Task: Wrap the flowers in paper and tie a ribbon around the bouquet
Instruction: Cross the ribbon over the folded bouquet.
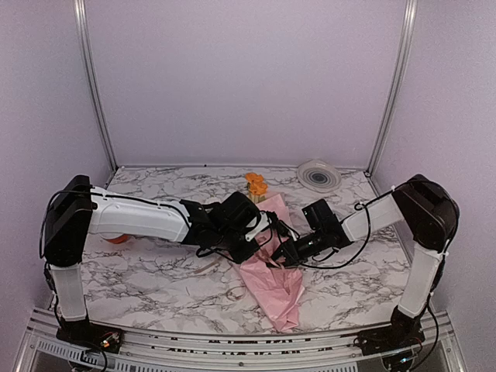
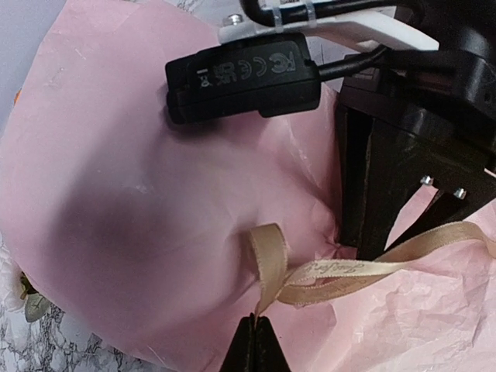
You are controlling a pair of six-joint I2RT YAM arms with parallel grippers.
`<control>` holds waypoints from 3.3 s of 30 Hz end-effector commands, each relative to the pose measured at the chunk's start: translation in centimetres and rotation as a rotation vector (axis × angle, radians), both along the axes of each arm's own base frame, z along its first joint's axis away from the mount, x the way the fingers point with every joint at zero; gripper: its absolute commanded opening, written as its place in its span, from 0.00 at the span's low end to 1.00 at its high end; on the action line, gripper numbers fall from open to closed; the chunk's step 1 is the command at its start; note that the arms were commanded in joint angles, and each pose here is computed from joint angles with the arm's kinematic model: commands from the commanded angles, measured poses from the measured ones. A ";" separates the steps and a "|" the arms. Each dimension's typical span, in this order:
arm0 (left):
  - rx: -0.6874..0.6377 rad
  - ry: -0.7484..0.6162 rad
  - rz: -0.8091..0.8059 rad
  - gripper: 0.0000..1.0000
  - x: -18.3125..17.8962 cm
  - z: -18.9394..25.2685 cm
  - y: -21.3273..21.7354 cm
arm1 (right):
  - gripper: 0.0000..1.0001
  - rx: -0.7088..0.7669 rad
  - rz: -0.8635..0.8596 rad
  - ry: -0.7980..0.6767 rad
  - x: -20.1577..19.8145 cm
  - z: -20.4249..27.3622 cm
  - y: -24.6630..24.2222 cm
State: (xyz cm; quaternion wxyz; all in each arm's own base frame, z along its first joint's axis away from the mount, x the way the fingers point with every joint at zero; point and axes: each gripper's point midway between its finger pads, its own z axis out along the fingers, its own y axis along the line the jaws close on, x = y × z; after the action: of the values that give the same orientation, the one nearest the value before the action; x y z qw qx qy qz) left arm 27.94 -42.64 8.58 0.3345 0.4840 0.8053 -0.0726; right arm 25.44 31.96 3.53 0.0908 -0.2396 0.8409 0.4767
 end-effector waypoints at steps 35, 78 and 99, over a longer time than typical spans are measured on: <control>-0.330 0.083 -0.400 0.00 -9.1 9.6 -2.3 | 0.23 -0.178 -0.095 -0.055 2.3 -0.6 -2.5; -0.313 -0.067 0.228 0.00 -3.0 7.1 4.7 | 0.22 -0.213 -0.065 -0.036 1.5 -2.0 -3.0; -0.364 -0.118 0.227 0.00 -7.4 6.1 7.9 | 0.22 -0.217 -0.062 -0.024 1.4 -2.3 -3.0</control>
State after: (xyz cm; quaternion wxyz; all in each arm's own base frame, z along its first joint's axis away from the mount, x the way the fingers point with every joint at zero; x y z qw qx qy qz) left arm 18.66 -36.09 17.94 0.5066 0.3687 0.7565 -0.1874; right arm 27.08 29.73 2.71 0.1083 -0.2363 0.8799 0.3978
